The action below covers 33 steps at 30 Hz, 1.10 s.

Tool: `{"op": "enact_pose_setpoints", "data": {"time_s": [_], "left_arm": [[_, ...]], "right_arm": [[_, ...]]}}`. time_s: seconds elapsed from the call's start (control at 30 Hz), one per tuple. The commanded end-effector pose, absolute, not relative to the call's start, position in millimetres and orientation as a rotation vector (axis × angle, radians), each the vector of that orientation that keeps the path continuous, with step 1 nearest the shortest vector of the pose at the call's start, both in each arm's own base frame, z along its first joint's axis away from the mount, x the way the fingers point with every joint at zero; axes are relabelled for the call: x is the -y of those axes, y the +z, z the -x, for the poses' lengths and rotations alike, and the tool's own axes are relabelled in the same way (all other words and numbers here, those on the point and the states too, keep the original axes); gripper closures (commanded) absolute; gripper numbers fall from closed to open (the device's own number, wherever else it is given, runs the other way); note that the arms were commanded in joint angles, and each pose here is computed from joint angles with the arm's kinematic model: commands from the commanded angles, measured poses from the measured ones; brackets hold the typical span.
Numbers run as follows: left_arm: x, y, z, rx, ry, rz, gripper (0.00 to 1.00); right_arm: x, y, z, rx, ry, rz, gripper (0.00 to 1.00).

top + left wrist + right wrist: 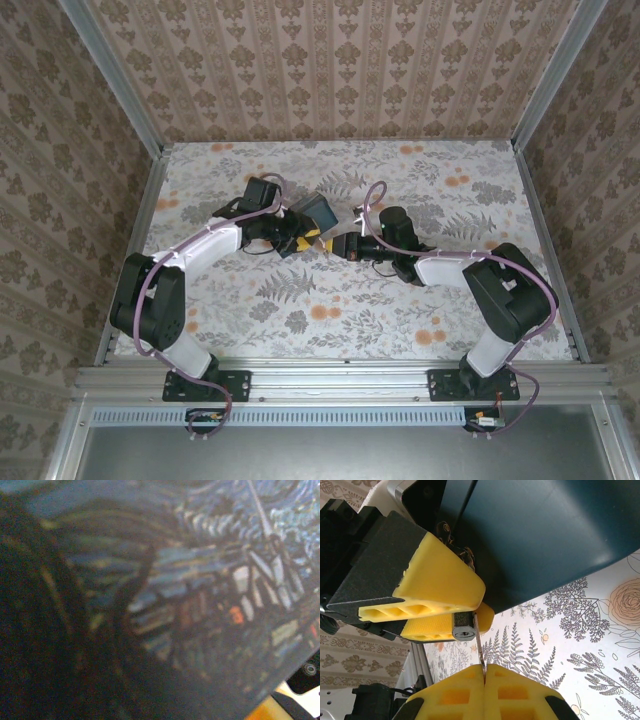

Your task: Unlock the padlock with the key

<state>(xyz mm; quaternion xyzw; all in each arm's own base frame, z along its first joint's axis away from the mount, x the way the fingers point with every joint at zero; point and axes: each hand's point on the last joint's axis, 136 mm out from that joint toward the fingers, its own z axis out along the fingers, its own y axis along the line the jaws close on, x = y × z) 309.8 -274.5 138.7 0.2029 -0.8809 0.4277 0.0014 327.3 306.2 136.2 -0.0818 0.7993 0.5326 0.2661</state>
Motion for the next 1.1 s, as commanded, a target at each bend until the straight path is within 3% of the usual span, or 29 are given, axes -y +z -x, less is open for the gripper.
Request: {"op": "enact_pose_setpoints", "data": {"time_s": [0.0, 1.07], "left_arm": [[275, 158, -311, 2.767, 1.419, -0.606, 0.89], [268, 152, -315, 2.803, 1.404, -0.625, 0.9]], "right_arm": [[-316, 149, -328, -2.123, 1.48, 0.252, 1.0], [-314, 147, -312, -2.144, 1.49, 0.241, 1.0]]}}
